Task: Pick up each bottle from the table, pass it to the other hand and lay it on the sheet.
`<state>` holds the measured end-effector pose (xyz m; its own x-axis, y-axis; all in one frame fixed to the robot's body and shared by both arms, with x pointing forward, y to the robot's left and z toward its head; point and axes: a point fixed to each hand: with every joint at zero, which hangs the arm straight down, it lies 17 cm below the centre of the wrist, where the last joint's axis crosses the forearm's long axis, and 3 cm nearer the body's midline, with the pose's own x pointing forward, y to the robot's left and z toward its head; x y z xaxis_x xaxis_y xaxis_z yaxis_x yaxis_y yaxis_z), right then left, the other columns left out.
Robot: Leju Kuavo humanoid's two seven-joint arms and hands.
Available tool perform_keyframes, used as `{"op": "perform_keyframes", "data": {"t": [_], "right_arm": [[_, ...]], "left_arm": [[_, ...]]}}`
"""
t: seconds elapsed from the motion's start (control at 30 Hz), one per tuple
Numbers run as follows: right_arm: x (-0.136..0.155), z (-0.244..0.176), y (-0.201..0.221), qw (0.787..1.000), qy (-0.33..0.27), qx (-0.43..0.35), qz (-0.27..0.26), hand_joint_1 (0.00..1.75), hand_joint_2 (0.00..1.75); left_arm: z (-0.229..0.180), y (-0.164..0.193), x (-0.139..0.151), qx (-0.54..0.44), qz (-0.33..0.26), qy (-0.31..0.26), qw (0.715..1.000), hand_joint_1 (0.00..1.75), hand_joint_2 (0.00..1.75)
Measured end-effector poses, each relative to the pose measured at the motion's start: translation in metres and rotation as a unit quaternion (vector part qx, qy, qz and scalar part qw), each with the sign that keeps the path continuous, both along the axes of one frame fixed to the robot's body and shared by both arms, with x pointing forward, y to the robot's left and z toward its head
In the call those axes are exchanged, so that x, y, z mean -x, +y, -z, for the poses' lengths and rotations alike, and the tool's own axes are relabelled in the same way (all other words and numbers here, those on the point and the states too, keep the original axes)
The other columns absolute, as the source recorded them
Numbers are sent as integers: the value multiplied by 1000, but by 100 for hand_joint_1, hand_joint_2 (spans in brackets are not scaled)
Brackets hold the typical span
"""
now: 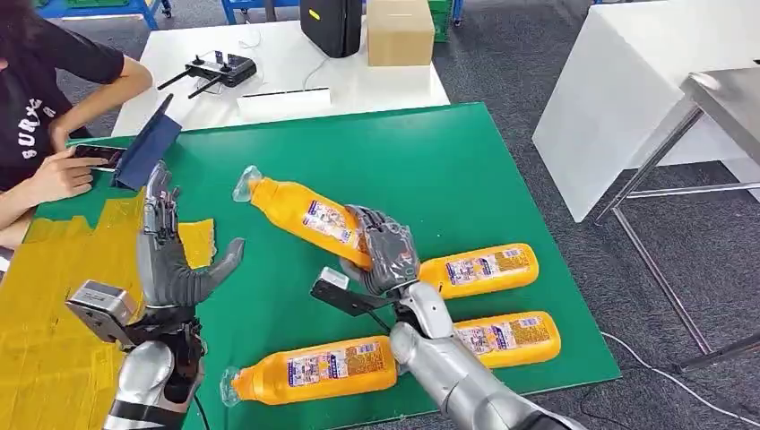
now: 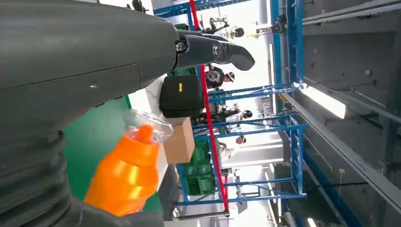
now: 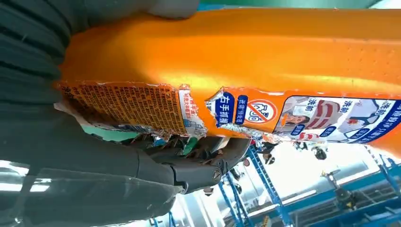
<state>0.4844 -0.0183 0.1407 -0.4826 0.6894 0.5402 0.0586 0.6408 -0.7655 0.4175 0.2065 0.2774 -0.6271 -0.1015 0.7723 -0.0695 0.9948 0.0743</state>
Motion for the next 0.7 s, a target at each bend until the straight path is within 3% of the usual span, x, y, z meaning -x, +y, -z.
{"op": "perform_keyframes", "data": {"t": [0.13, 0.23, 0.27, 0.7], "right_arm": [[5, -23, -8, 997, -22, -71, -1, 175, 175], [9, -40, -17, 989, -21, -144, -1, 175, 175], [10, -44, -19, 985, -14, -169, -4, 175, 175], [34, -67, -17, 957, 4, -285, -55, 175, 175]], "left_arm": [[2, -13, 1, 18, 48, 14, 999, 0, 175], [4, -49, 13, 96, 216, 51, 970, 0, 175], [6, -57, 16, 100, 245, 57, 963, 0, 175], [38, -102, 4, 60, 327, 129, 934, 0, 175]]}}
